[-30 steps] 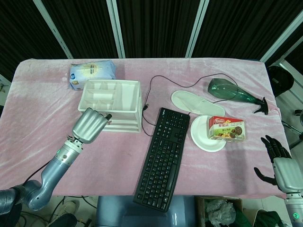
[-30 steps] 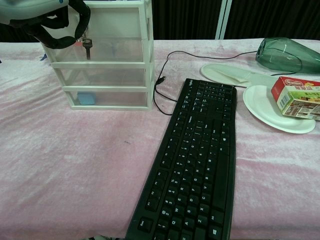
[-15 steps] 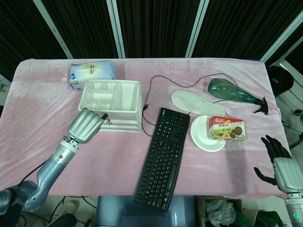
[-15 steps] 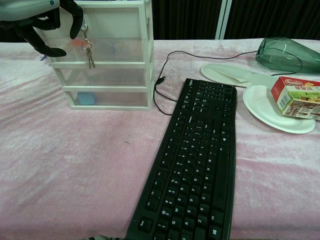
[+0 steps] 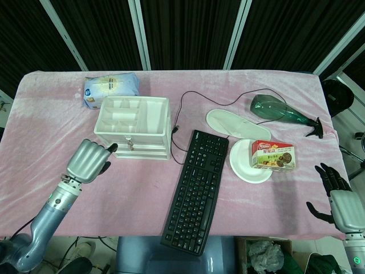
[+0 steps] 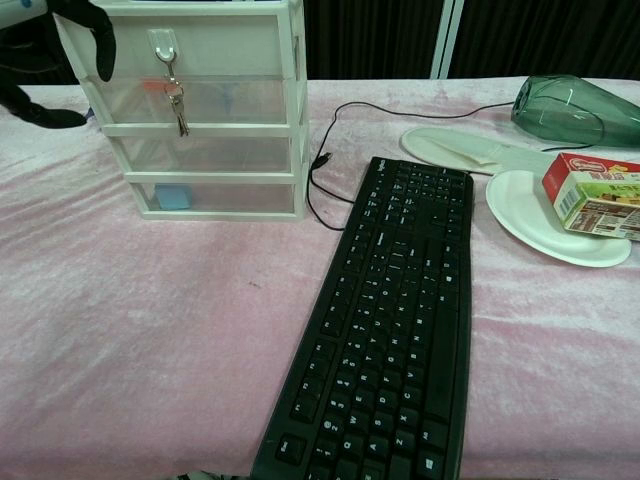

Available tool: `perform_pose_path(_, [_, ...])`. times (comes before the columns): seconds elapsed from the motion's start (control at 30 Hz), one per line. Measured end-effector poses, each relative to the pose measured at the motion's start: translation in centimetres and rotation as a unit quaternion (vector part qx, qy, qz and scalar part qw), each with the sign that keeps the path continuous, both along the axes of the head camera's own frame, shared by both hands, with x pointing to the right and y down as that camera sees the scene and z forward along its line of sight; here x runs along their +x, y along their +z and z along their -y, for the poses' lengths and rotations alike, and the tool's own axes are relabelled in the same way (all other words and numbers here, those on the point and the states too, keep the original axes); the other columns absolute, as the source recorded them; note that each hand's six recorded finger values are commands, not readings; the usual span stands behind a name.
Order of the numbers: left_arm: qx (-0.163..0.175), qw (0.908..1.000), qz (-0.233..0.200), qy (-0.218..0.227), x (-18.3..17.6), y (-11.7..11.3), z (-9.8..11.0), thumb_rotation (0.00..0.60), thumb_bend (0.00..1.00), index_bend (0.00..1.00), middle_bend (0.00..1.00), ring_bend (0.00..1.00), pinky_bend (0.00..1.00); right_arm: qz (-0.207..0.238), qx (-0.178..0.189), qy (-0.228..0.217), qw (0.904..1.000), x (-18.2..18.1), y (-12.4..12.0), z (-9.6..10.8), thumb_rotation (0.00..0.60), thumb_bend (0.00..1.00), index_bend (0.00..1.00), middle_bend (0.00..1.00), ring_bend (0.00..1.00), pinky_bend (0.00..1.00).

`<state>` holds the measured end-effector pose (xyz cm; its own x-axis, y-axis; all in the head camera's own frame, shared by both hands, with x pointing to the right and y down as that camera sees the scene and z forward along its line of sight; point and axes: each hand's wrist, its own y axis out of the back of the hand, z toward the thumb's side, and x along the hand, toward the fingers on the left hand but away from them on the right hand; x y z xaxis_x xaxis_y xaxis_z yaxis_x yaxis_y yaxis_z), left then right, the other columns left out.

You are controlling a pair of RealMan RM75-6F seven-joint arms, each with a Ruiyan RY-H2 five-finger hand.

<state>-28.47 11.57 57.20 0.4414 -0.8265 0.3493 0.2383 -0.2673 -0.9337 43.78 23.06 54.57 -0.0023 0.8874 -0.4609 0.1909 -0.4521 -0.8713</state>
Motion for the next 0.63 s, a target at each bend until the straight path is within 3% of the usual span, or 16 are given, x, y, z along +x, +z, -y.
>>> perform_pose_path(0.03, [0.000,1.0000,0.000,-0.008,-0.7,-0.1,-0.4,0.600,0.20,0.28,0.70,0.81,0.89,-0.001,0.000,-0.001,1.0000,0.0,0.0,0.0,0.600,0.24,0.00,0.00,0.00,0.14])
perform_pose_path(0.1, [-0.002,0.9995,-0.001,-0.032,-2.5,-0.3,-1.5,0.600,0.19,0.18,0.46,0.59,0.66,-0.002,0.001,-0.001,1.0000,0.0,0.0,0.0,0.600,0.24,0.00,0.00,0.00,0.14])
perform_pose_path(0.2, [-0.007,0.9970,-0.006,-0.077,-5.6,-0.5,-3.4,0.600,0.14,0.07,0.19,0.29,0.38,-0.005,0.003,-0.003,1.0000,0.0,0.0,0.0,0.600,0.24,0.00,0.00,0.00,0.14])
perform_pose_path(0.3, [-0.015,0.9920,-0.015,-0.124,-8.6,-0.8,-5.3,0.600,0.04,0.00,0.04,0.11,0.19,-0.007,0.004,-0.004,1.0000,0.0,-0.1,0.0,0.600,0.24,0.00,0.00,0.00,0.14])
perform_pose_path(0.47, [-0.026,0.9822,-0.029,-0.184,-12.5,-1.1,-8.0,0.600,0.00,0.00,0.00,0.01,0.05,-0.010,0.005,-0.005,0.9999,0.0,-0.1,0.0,0.600,0.24,0.00,0.00,0.00,0.14])
perform_pose_path(0.63, [-0.019,0.9748,-0.035,-0.220,-15.7,-1.8,-10.0,0.600,0.00,0.00,0.00,0.00,0.03,-0.014,0.007,-0.006,0.9999,0.0,-0.1,0.0,0.600,0.24,0.00,0.00,0.00,0.14])
